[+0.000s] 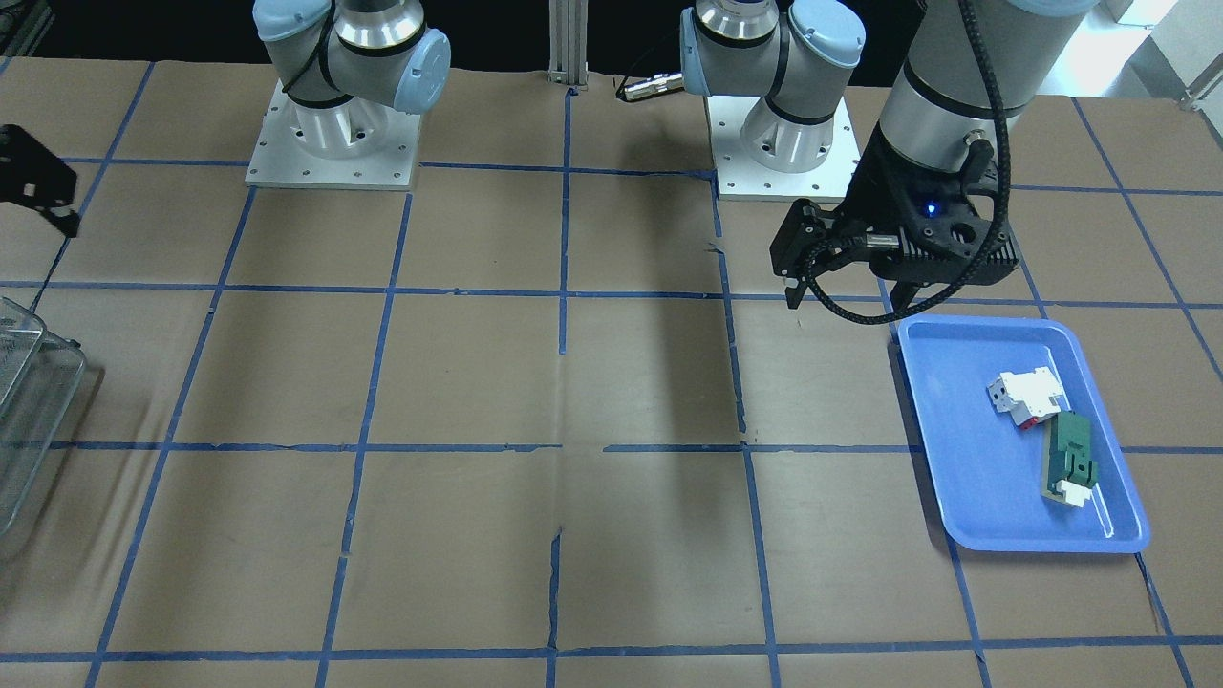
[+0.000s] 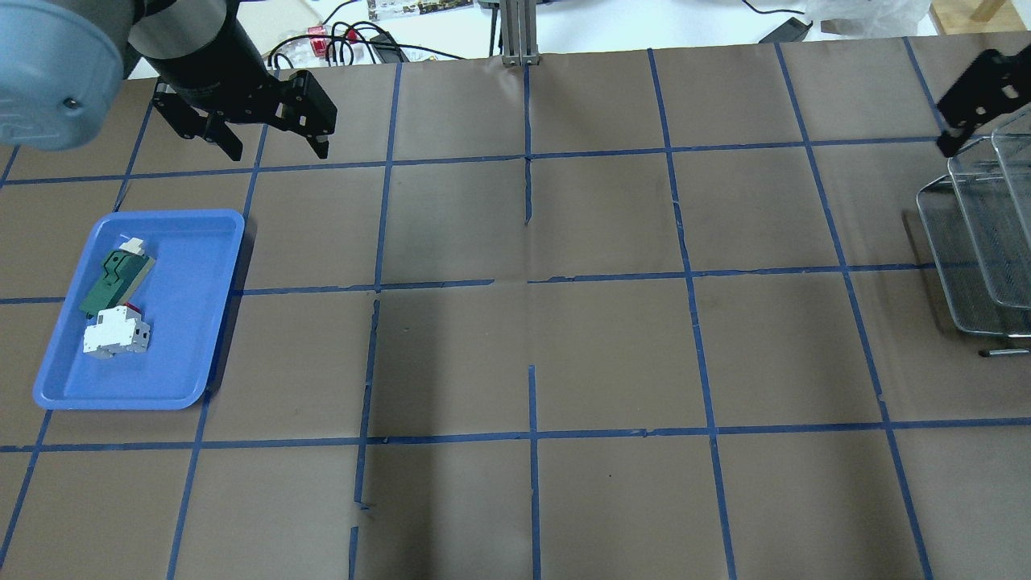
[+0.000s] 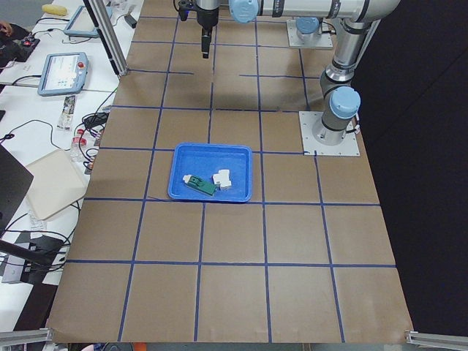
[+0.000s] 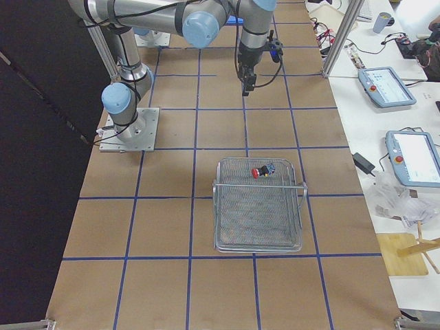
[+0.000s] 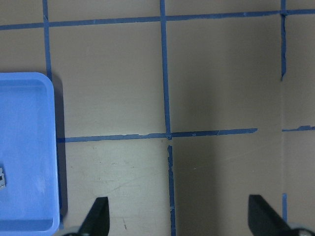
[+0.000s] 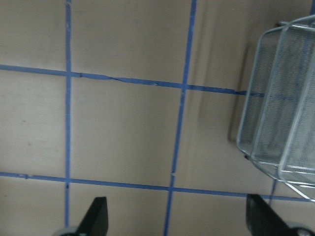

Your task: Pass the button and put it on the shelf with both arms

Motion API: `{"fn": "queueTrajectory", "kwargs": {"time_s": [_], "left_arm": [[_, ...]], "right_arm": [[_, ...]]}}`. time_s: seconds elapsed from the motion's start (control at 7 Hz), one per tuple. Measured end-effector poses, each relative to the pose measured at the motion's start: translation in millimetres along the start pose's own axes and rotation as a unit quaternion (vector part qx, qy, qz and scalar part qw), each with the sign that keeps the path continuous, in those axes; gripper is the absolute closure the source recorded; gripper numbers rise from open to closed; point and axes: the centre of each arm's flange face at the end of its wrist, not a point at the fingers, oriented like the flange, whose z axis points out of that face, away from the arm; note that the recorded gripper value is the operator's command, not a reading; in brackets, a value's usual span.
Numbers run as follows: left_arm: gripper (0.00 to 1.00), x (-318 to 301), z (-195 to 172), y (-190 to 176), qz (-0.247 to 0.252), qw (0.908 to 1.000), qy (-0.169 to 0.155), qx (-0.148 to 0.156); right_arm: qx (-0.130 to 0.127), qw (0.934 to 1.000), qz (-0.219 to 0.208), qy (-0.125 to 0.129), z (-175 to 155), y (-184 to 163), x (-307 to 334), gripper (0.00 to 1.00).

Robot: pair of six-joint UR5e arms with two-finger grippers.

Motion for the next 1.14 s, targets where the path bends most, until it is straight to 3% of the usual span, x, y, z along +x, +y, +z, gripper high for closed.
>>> {"fn": "queueTrajectory", "kwargs": {"time_s": [0.14,0.29,0.57,1.14], "left_arm": [[0.00,12.8,-3.3,0.4,0.010,1.0000,0.000,0.002],[0.00,25.2,-8.1,1.9,0.020,0.9998,0.001,0.006],[0.00,31.2,-13.0,3.4,0.030,0.9995,0.004,0.011],[0.00,31.0,-14.8,4.1,0.033,0.9993,0.001,0.015]], "right_arm": [[0.010,0.9993,0.031,-0.017,7.8,4.1,-63.3,0.00],[0.037,0.9974,0.053,-0.032,8.7,6.8,-116.7,0.00],[0.068,0.9956,0.058,-0.027,11.0,4.6,-164.9,0.00],[0.062,0.9967,0.052,-0.008,11.8,7.3,-170.2,0.00]]}}
